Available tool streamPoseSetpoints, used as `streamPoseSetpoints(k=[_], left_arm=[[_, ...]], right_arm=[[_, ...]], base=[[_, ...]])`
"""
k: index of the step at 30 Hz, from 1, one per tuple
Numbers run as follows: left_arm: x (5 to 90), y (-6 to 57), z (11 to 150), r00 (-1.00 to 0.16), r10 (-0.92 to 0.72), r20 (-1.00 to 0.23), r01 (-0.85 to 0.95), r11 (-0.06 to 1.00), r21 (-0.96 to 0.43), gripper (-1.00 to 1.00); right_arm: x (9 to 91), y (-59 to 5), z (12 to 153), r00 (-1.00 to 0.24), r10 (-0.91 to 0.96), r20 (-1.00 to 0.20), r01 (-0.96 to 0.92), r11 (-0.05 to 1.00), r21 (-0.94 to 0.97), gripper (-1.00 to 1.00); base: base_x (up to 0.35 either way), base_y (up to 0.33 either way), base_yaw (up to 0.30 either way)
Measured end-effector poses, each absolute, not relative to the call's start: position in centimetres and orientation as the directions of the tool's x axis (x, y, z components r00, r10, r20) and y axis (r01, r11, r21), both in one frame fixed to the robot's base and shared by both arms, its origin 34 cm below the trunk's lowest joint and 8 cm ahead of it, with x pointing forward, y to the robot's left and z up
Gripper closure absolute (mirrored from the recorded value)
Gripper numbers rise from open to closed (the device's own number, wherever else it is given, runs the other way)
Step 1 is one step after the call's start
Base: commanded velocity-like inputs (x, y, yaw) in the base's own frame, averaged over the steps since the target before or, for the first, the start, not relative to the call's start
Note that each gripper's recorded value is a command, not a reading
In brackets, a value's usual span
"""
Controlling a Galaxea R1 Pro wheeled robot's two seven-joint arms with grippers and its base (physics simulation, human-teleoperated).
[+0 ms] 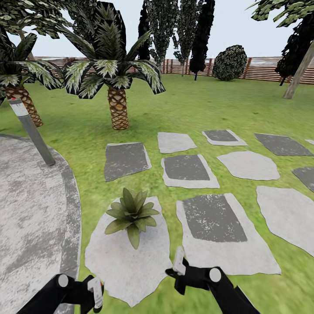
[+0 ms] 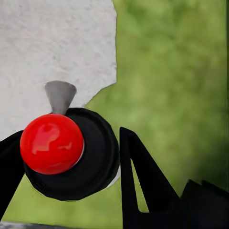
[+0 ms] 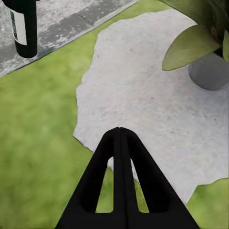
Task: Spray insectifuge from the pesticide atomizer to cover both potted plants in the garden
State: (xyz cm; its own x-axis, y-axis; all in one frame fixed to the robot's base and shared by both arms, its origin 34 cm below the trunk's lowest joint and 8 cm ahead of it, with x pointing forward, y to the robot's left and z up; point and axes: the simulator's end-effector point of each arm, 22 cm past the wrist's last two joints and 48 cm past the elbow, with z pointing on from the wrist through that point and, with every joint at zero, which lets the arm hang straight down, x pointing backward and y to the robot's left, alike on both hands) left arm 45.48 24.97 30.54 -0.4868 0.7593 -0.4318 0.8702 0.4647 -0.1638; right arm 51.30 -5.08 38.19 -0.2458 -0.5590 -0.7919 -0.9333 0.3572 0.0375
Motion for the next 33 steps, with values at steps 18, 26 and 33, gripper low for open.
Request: streamPoseSetpoints(k=[18,26,33], left_arm=[[45.6,16.0,30.5,-0.345,0.833,-0.433,0.939,0.307,-0.157,1.00],[46.3,13.1,31.3,-0.329,0.819,-0.470,0.944,0.289,-0.158,1.00],[46.2,10.8,32.0,-0.320,0.807,-0.497,0.947,0.271,-0.171,1.00]], right_arm=[[50.2,0.1,40.1,-0.214,-0.526,-0.823,-0.961,0.266,0.080,1.00],[50.0,0.0,39.8,-0.205,-0.541,-0.816,-0.964,0.255,0.073,1.00],[50.0,0.0,39.9,-0.204,-0.541,-0.816,-0.964,0.255,0.072,1.00]], base=[[0.000,0.000,0.000],[0.000,0.000,0.000],[0.000,0.000,0.000]])
